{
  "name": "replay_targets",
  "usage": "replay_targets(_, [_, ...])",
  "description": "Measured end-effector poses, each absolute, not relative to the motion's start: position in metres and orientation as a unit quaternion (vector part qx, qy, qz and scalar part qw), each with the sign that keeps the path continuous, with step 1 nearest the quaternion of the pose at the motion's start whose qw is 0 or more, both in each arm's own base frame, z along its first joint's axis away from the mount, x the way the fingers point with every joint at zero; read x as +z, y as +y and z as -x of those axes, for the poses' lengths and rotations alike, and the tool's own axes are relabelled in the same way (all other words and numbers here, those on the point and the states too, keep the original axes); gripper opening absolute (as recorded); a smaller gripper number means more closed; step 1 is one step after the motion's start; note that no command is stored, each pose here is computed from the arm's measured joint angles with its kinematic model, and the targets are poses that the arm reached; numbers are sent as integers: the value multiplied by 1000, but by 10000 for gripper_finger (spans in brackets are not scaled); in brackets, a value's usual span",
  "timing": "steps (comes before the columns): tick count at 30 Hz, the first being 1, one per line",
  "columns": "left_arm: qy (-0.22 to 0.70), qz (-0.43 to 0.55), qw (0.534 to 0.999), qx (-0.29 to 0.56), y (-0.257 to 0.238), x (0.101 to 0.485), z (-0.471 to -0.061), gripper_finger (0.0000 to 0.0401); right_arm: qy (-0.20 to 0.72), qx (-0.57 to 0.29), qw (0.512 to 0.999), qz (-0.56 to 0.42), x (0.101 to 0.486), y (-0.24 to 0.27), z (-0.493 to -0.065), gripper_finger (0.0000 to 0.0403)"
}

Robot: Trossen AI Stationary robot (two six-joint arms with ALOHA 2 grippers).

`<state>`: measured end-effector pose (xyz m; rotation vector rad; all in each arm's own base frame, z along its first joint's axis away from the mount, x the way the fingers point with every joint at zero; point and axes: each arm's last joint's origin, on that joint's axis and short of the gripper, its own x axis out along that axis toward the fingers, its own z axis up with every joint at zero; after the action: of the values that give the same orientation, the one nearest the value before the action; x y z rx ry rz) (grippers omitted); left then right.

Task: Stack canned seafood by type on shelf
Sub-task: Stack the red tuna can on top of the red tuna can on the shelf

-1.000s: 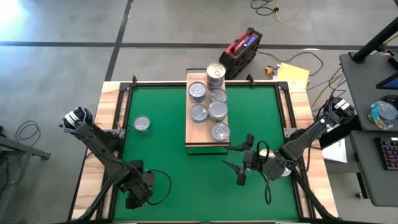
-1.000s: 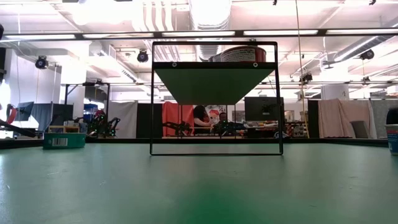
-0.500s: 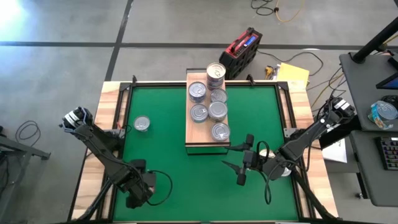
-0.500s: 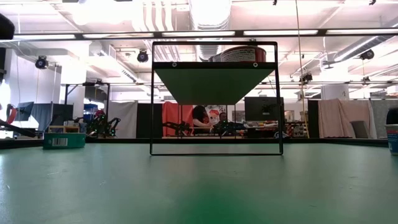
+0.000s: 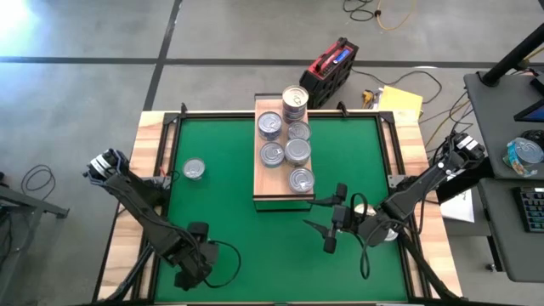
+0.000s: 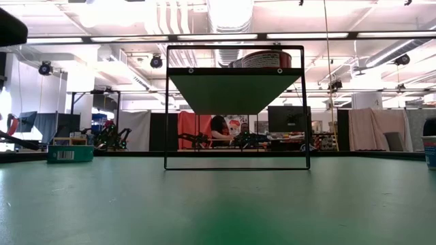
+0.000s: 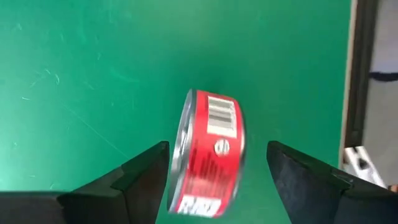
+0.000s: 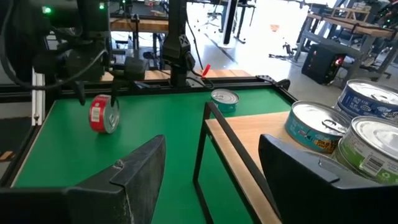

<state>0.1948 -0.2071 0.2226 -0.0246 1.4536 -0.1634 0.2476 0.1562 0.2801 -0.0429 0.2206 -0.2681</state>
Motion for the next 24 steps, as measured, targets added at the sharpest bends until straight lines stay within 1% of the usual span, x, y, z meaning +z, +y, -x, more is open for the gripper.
replay_targets(6, [690, -27, 720, -64, -213, 200, -200, 243, 112, -134, 984, 17, 279, 156, -247, 240])
replay_targets(10, [710, -39, 701, -52, -216, 186, -201, 226, 112, -134, 985, 16, 279, 156, -247, 243])
replay_targets(12, [720, -37, 691, -54, -217, 181, -202, 210, 112, -134, 985, 16, 279, 156, -247, 246])
replay_targets(14, [727, -32, 684, -58, -218, 180, -202, 186, 112, -134, 985, 16, 279, 156, -247, 249])
replay_targets(18, [728, -34, 682, -60, -219, 181, -201, 116, 112, -134, 984, 16, 279, 156, -247, 251])
replay_targets(19, [728, -36, 682, -62, -220, 183, -201, 108, 112, -134, 985, 16, 279, 156, -247, 250])
replay_targets(22, [727, -46, 682, -60, -221, 190, -202, 109, 112, -134, 984, 17, 279, 156, -247, 245])
replay_targets(24, [716, -62, 693, -48, -222, 197, -204, 109, 112, -134, 984, 17, 279, 156, -247, 241])
